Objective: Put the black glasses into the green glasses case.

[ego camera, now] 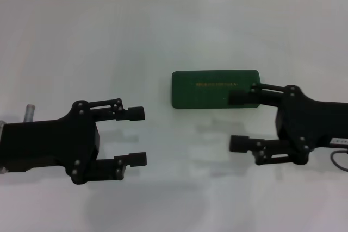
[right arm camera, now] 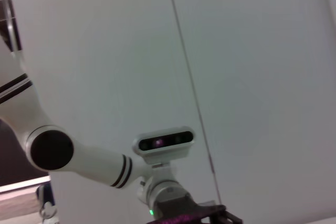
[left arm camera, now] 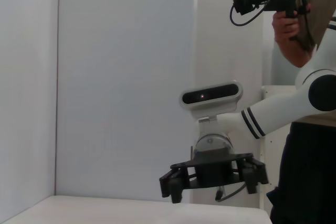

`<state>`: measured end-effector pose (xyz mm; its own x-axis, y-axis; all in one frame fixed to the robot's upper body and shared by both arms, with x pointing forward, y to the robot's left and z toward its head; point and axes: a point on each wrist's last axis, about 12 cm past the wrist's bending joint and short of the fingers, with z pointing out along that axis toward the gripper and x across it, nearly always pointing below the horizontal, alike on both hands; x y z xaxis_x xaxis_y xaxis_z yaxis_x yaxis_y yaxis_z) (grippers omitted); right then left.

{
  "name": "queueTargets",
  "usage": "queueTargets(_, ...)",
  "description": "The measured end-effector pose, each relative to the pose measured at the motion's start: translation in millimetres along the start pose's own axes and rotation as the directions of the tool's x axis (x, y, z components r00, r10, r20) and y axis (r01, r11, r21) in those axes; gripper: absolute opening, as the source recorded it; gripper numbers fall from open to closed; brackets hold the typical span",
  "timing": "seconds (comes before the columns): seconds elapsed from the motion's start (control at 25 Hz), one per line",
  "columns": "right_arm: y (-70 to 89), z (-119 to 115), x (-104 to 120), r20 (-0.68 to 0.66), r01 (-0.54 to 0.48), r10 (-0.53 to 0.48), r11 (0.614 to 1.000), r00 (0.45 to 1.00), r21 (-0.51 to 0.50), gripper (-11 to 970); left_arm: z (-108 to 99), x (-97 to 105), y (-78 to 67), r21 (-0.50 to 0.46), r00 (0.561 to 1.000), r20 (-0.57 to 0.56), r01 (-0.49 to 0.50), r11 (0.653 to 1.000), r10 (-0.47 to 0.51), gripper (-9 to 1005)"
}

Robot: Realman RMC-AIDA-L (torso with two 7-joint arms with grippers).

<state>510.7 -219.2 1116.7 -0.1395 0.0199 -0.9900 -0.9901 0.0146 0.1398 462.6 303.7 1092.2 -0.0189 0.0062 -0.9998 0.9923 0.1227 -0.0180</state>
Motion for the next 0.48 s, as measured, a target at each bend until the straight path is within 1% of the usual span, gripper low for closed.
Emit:
queueTargets(0.24,0.1,8.1,0.7,-0.013,0.01,-0.01,1.0,1.0,-0.017,799,-0.5,1.4,-1.6,-0.005,1.0,0.0,0.003,1.0,-0.003,688)
queueTargets(0.48,2.1,10.6,2.1,-0.01,0.009,-0.01,1.0,1.0,-0.027,808,0.4,1.5,-1.1,-0.006,1.0,0.001,0.003,1.0,-0.003,691)
